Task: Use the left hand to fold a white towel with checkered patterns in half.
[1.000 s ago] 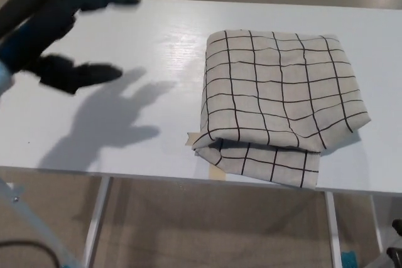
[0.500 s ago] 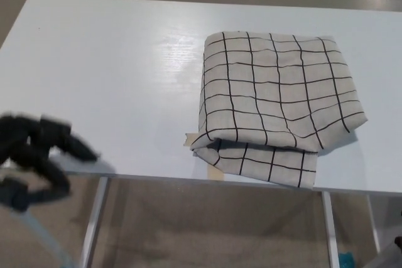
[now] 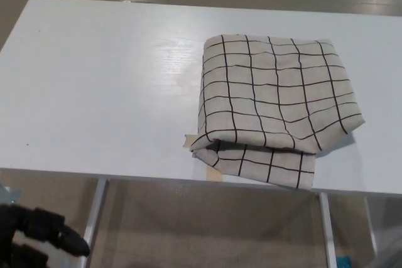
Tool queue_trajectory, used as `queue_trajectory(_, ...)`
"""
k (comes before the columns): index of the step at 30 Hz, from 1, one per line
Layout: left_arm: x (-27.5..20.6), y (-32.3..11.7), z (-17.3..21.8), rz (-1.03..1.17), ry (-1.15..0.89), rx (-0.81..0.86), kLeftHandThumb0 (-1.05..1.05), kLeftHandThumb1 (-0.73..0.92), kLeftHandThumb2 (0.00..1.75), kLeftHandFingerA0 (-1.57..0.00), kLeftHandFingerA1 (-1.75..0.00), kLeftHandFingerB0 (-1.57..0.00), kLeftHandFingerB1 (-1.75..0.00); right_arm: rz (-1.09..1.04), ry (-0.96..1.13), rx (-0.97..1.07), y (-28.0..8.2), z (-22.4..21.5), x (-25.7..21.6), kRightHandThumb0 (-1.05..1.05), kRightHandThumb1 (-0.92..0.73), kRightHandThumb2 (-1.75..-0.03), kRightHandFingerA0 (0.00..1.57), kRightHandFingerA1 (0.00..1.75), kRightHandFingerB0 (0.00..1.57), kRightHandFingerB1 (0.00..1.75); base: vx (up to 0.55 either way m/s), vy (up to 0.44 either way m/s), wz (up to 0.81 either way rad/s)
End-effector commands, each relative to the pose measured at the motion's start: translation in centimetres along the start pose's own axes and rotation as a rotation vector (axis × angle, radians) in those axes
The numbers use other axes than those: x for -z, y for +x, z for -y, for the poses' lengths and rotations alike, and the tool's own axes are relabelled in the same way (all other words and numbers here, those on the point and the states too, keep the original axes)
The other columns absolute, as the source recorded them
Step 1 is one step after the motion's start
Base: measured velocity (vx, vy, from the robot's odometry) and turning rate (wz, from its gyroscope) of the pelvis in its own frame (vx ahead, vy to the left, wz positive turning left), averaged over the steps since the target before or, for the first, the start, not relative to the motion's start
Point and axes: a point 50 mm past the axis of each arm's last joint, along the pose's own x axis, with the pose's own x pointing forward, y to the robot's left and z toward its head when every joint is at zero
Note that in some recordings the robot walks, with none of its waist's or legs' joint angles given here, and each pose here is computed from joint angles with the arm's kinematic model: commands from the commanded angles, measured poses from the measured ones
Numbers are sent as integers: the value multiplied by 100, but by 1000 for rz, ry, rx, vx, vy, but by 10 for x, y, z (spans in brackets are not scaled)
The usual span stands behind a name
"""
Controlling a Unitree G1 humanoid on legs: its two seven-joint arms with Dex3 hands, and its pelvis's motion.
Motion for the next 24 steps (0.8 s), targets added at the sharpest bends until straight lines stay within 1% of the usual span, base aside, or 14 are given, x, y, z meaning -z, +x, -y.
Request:
queue_trajectory(1, 82, 5, 29, 127, -505, -418, -74, 42, 83, -67, -57, -54, -49, -170, 97, 24, -22, 0, 26, -28, -68, -60, 64, 72, 69, 59, 0, 0, 0)
queue_trajectory(3, 90, 6, 31, 115, -495, -487, -74, 42, 83, -67, -57, -54, -49, -177, 97, 13, -24, -2, 27, -28, -68, -60, 64, 72, 69, 59, 0, 0, 0)
queue_trajectory(4, 101, 10, 32, 58, -490, -538, -70, 44, 85, -34, -47, -48, -51, -180, 99, -7, -29, -6, 30, -28, -68, -60, 66, 72, 68, 58, 0, 0, 0)
queue_trajectory(5, 109, 13, 33, 6, -486, -560, -72, 47, 88, -18, -43, -37, -50, -186, 97, -26, -34, -10, 33, -28, -68, -60, 66, 70, 69, 58, 0, 0, 0)
queue_trajectory(6, 112, 15, 34, -15, -485, -563, -72, 47, 88, -18, -43, -37, -50, -190, 95, -33, -36, -12, 33, -28, -68, -60, 66, 70, 69, 58, 0, 0, 0)
queue_trajectory(7, 116, 17, 35, -46, -489, -570, -75, 61, 59, -31, -35, -34, -33, -202, 102, -44, -37, -13, 36, -29, -68, -60, 66, 69, 69, 57, 0, 0, 0)
queue_trajectory(8, 118, 19, 35, -67, -490, -581, -76, 49, 88, -27, -46, -30, -45, -211, 102, -55, -37, -14, 38, -30, -69, -60, 66, 70, 69, 57, 0, 0, 0)
queue_trajectory(10, 119, 21, 35, -76, -490, -589, -76, 49, 88, -27, -46, -30, -45, -215, 103, -61, -37, -15, 39, -30, -69, -60, 66, 70, 69, 57, 0, 0, 0)
queue_trajectory(11, 120, 25, 36, -99, -495, -615, -76, 61, 59, -34, -36, -38, -33, -210, 75, -74, -35, -16, 39, -29, -69, -61, 63, 68, 68, 56, 0, 0, 0)
queue_trajectory(14, 122, 27, 35, -115, -488, -630, -77, 62, 59, -34, -36, -38, -34, -199, 56, -80, -32, -18, 39, -28, -69, -61, 61, 66, 68, 56, 0, 0, 0)
queue_trajectory(19, 126, 25, 34, -141, -458, -629, -80, 61, 62, -39, -37, -36, -33, -183, 24, -90, -25, -24, 37, -28, -70, -61, 67, 67, 67, 55, 0, 0, 0)
queue_trajectory(20, 126, 26, 34, -144, -454, -630, -76, 51, 93, -33, -49, -27, -44, -174, 21, -91, -25, -24, 38, -28, -70, -61, 67, 67, 67, 55, 0, 0, 0)
queue_trajectory(23, 127, 27, 34, -147, -441, -634, -76, 51, 93, -33, -49, -27, -44, -169, 25, -95, -24, -24, 39, -28, -70, -61, 67, 67, 67, 55, 0, 0, 0)
queue_trajectory(24, 127, 27, 34, -151, -428, -635, -80, 65, 61, -38, -36, -37, -33, -171, 29, -97, -25, -24, 39, -28, -70, -61, 65, 65, 67, 55, 0, 0, 0)
